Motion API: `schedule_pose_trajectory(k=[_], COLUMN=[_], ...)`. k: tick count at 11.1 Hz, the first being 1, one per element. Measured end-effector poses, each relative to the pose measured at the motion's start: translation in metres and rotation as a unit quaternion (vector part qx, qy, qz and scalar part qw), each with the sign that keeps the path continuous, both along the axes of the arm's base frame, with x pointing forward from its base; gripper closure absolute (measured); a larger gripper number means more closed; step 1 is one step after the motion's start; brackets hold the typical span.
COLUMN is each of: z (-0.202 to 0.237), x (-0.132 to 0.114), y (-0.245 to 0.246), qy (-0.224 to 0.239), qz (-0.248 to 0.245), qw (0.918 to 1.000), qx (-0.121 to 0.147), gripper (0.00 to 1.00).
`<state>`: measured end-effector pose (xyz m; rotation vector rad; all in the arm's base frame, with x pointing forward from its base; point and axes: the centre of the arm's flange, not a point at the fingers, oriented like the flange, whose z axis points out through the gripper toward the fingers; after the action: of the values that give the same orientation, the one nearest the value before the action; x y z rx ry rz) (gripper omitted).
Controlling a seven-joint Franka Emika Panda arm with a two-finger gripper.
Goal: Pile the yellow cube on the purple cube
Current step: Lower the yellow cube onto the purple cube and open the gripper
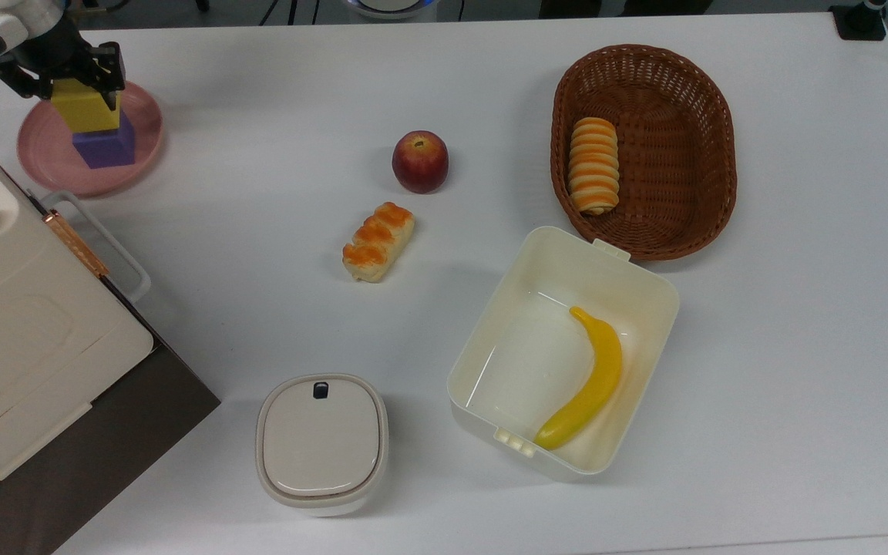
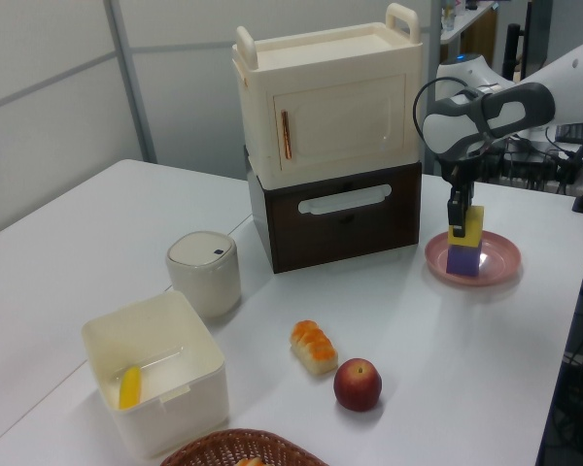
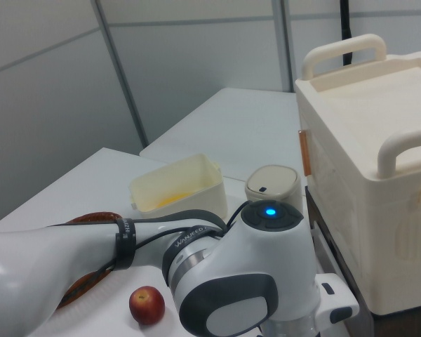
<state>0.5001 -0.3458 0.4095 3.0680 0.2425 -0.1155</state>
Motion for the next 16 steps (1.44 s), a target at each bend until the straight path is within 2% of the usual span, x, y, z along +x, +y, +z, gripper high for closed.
schedule_pose_trajectory(k=[6, 11, 12, 14, 15, 16], z=[-0.013, -0.013, -0.013, -0.013, -0.014, -0.011], x=[0.003, -0.003, -0.004, -0.004, -0.005, -0.006], y=[-0.008, -0.017, -0.018, -0.018, -0.018, -0.018], qy=[-0.007, -0.005, -0.005, -0.004, -0.002, 0.0], qz=[0.04, 0.042, 0.042, 0.041, 0.04, 0.04], qw=[0.9992, 0.9991, 0.9991, 0.9991, 0.9992, 0.9992], qx=[-0.004, -0.005, -0.005, -0.004, -0.002, -0.001], gripper=[0.41, 0.35, 0.24, 0.13, 0.0, 0.0])
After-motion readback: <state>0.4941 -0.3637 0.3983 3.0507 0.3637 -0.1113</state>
